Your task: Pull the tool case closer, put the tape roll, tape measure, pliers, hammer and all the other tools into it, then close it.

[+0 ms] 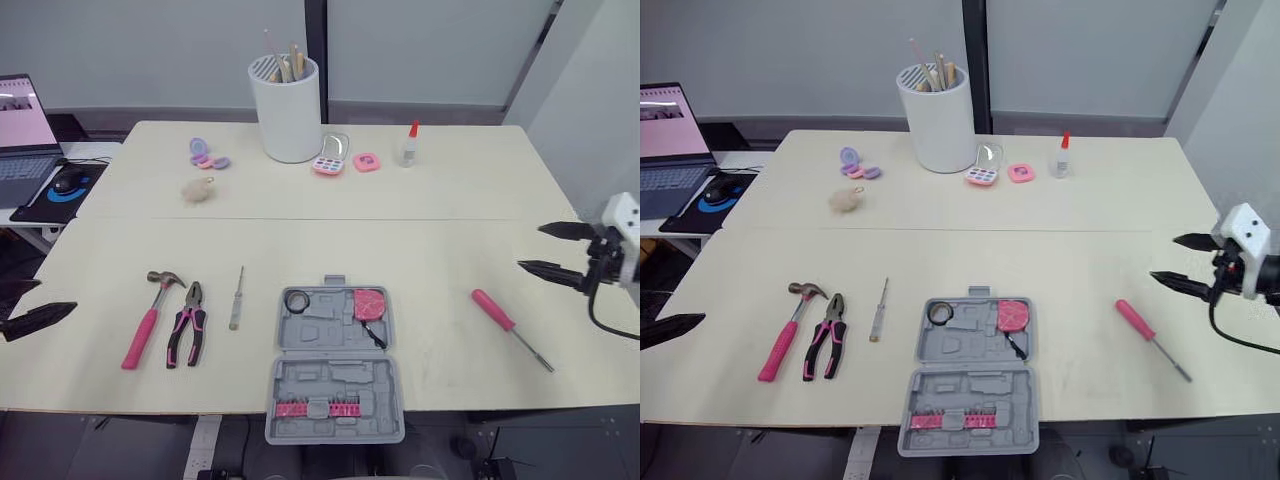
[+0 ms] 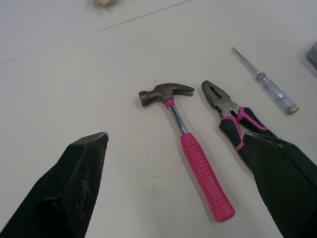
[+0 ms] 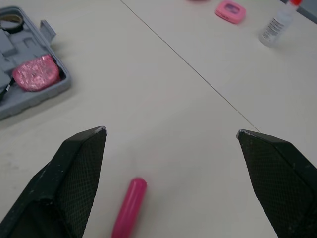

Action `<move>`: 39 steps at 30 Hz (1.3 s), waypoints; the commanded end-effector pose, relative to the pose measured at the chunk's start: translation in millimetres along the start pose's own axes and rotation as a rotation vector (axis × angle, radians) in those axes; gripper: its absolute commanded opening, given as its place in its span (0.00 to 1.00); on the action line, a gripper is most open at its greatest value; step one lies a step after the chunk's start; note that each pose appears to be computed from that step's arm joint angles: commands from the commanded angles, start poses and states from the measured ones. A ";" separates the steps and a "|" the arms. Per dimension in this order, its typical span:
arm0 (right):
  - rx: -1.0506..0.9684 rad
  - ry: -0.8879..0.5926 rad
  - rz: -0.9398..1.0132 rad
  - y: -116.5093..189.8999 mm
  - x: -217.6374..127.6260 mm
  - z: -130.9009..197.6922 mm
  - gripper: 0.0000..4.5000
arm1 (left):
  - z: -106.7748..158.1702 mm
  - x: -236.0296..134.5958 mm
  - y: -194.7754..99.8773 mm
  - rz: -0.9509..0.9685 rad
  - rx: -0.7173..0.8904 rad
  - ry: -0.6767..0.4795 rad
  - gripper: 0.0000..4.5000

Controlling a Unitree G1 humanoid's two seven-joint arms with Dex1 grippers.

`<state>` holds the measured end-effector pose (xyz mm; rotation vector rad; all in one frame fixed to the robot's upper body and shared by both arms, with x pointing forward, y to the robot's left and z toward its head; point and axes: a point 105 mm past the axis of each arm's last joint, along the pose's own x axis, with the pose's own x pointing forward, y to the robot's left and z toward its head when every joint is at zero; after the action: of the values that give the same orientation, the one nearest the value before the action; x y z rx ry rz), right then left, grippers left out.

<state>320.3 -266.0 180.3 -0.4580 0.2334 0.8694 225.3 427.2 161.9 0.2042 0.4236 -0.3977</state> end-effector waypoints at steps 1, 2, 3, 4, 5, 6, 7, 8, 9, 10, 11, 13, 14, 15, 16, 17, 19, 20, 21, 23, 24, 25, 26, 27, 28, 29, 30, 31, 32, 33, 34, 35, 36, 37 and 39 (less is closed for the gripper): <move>-0.093 -0.142 0.123 18.0 30.6 45.5 0.99 | 12.8 -5.5 -15.7 0.011 0.009 -0.067 1.00; -0.104 -0.171 0.153 23.5 37.1 53.4 0.99 | 12.3 -6.3 -21.3 0.013 0.002 -0.072 1.00; -0.118 -0.206 0.188 30.3 45.0 63.1 0.99 | 10.4 -7.4 -28.3 0.012 -0.002 -0.075 1.00; -0.127 -0.232 0.215 35.7 50.9 70.5 0.99 | 8.6 -8.5 -34.3 0.013 -0.008 -0.076 1.00; -0.133 -0.247 0.230 38.7 54.2 74.9 0.99 | 7.7 -9.3 -38.6 0.015 -0.012 -0.075 1.00; -0.149 -0.289 0.277 48.2 63.5 87.3 0.99 | 2.5 -11.9 -45.8 0.025 -0.021 -0.075 1.00; -0.159 -0.327 0.319 56.7 70.6 99.0 0.99 | -2.0 -15.0 -51.1 0.038 -0.037 -0.077 1.00; -0.176 -0.364 0.367 66.4 76.7 110.9 0.99 | -7.5 -19.0 -57.3 0.049 -0.055 -0.074 1.00; -0.194 -0.394 0.405 74.6 80.8 120.7 0.99 | -12.9 -23.1 -63.4 0.056 -0.067 -0.065 1.00; -0.208 -0.420 0.438 81.2 83.5 129.1 0.99 | -17.5 -27.0 -69.9 0.058 -0.079 -0.056 1.00; -0.217 -0.442 0.465 86.9 85.5 136.2 0.99 | -21.0 -30.6 -75.8 0.062 -0.090 -0.049 1.00; -0.228 -0.479 0.508 96.4 88.5 147.2 0.99 | -26.0 -36.9 -86.1 0.070 -0.111 -0.040 1.00; -0.236 -0.490 0.519 99.8 89.9 150.3 0.99 | -27.6 -39.1 -90.0 0.074 -0.117 -0.036 1.00; -0.248 -0.495 0.536 104.0 91.3 152.2 0.99 | -29.4 -41.1 -94.1 0.078 -0.122 -0.031 1.00; -0.252 -0.491 0.558 108.2 92.2 151.9 0.99 | -30.6 -42.6 -97.6 0.081 -0.126 -0.027 1.00; -0.256 -0.488 0.577 112.1 93.3 151.2 0.99 | -31.6 -43.8 -100.8 0.085 -0.130 -0.024 1.00; -0.258 -0.485 0.585 115.1 95.7 149.7 0.99 | -32.3 -43.8 -106.5 0.089 -0.134 -0.022 1.00; -0.261 -0.480 0.582 115.1 97.0 148.0 0.99 | -31.9 -42.0 -109.9 0.088 -0.135 -0.022 1.00; -0.265 -0.473 0.576 114.8 98.2 145.8 0.99 | -30.3 -38.7 -114.6 0.083 -0.136 -0.028 1.00; -0.259 -0.462 0.567 114.0 99.7 142.1 0.99 | -24.2 -28.5 -124.1 0.072 -0.143 -0.056 1.00; -0.257 -0.460 0.564 114.3 100.0 140.9 0.99 | -21.6 -23.9 -128.1 0.070 -0.148 -0.071 1.00; -0.254 -0.460 0.558 114.2 100.3 140.3 0.99 | -19.1 -18.5 -131.7 0.069 -0.156 -0.086 1.00; -0.243 -0.463 0.551 114.8 100.9 139.8 0.99 | -17.6 -8.1 -132.1 0.101 -0.164 -0.106 1.00; -0.239 -0.463 0.544 115.7 101.7 139.1 0.99 | -16.5 1.9 -132.7 0.128 -0.169 -0.120 1.00; -0.237 -0.463 0.542 117.0 102.2 138.2 0.99 | -15.4 11.2 -133.3 0.150 -0.170 -0.132 1.00; -0.237 -0.462 0.539 118.0 102.7 137.3 0.99 | -15.1 19.0 -131.6 0.184 -0.170 -0.143 1.00; -0.237 -0.461 0.535 118.2 102.8 136.8 0.99 | -15.6 26.8 -128.6 0.222 -0.182 -0.153 1.00; -0.236 -0.461 0.532 118.3 102.8 136.8 0.99 | -15.4 35.1 -127.2 0.245 -0.192 -0.163 1.00; -0.236 -0.462 0.526 118.0 102.7 137.3 0.99 | -15.2 44.7 -126.5 0.263 -0.197 -0.172 1.00; -0.234 -0.463 0.522 117.8 102.4 137.9 0.99 | -15.4 53.7 -126.6 0.273 -0.198 -0.174 1.00; -0.236 -0.463 0.516 117.3 102.1 138.8 0.99 | -16.1 62.7 -126.6 0.281 -0.202 -0.173 1.00; -0.237 -0.465 0.510 116.8 101.7 139.7 0.99 | -17.2 70.7 -125.7 0.292 -0.204 -0.167 1.00; -0.237 -0.465 0.506 116.6 101.4 140.4 0.99 | -18.2 76.3 -124.6 0.303 -0.203 -0.160 1.00; -0.238 -0.465 0.502 116.4 100.9 141.0 0.99 | -20.0 81.9 -122.6 0.319 -0.202 -0.153 1.00; -0.240 -0.462 0.496 116.3 99.8 141.2 0.99 | -25.2 91.6 -118.1 0.354 -0.208 -0.135 1.00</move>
<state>298.1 -65.1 220.4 -0.3825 -0.1488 1.4813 241.0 292.2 86.1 0.0118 0.2962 -0.0580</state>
